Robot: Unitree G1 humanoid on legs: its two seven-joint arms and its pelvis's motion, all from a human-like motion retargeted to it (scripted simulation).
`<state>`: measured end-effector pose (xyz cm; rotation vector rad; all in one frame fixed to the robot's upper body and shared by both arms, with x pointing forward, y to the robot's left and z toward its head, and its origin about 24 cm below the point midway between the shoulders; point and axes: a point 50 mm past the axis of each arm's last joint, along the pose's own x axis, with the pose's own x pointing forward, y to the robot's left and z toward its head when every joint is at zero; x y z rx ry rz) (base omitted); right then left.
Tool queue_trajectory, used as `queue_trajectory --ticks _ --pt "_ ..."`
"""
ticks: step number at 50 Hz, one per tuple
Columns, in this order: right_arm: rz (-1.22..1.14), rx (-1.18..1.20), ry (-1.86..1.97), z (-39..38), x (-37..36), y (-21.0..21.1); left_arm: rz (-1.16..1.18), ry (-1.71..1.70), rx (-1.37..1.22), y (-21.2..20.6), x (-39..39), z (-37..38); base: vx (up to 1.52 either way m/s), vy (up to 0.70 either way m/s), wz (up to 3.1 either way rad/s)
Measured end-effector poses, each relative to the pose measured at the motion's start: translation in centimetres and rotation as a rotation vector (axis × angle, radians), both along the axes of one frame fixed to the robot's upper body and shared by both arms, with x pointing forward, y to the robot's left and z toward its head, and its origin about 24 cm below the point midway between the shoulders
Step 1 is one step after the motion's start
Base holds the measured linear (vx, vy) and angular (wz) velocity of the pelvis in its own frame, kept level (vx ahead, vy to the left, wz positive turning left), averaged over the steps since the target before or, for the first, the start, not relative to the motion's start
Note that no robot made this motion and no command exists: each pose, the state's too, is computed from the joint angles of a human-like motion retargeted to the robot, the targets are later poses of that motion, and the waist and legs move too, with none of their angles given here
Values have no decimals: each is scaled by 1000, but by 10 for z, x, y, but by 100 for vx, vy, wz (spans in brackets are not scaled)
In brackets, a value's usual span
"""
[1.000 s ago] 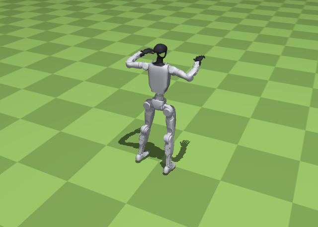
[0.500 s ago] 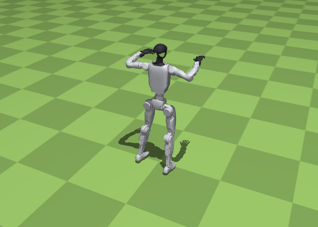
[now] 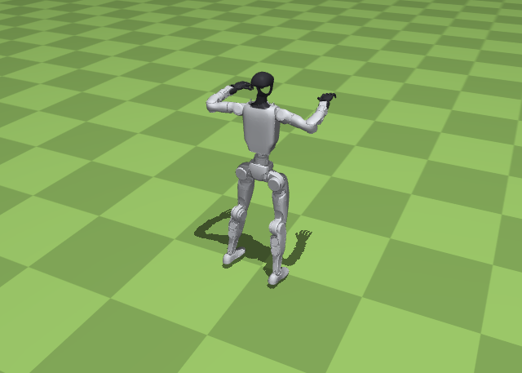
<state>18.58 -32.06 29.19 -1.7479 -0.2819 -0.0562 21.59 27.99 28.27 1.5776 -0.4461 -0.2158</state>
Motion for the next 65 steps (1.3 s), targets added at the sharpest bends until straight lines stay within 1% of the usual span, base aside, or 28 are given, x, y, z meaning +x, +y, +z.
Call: queue_trajectory --ticks 5,11,15,23,30,34,37,40,43,47,50,53,56,60,65 --pt "18 23 -20 -2 2 2 -12 -14 -20 -1 0 -1 -3 2 -11" --pt "16 232 -101 -25 12 -9 -9 -7 -118 4 4 -15 -9 4 -23" --pt "-12 392 -66 -64 29 -15 39 48 -187 15 11 -39 -11 5 -18" --pt "-115 570 255 -170 44 -13 243 259 -344 45 20 -129 -12 6 -10" --pt "-293 748 545 -285 26 4 565 590 -562 65 -8 -260 -11 6 -33" --pt "-420 822 758 -349 -2 23 845 833 -710 66 -54 -340 -7 5 -45" --pt "-508 863 914 -385 -30 36 1076 986 -821 58 -98 -385 -2 3 -51" --pt "-598 907 1016 -408 -60 44 1288 1071 -921 46 -141 -411 1 0 -61" --pt "-697 958 1040 -420 -87 44 1443 1078 -1021 34 -177 -424 3 -4 -75" --pt "-817 1018 990 -424 -107 38 1589 991 -1179 17 -202 -433 3 -9 -101" --pt "-891 1038 930 -425 -113 32 1669 907 -1271 7 -207 -437 2 -14 -115" --pt "-946 1026 889 -425 -116 27 1705 860 -1313 -1 -201 -440 0 -16 -99" --pt "-985 1003 869 -426 -113 24 1671 862 -1316 -8 -184 -441 -2 -17 -60" --pt "-997 982 867 -425 -108 21 1515 903 -1261 -16 -153 -439 -1 -15 -15" --pt "-949 964 886 -423 -102 22 1264 906 -1123 -13 -122 -427 6 -8 -19"
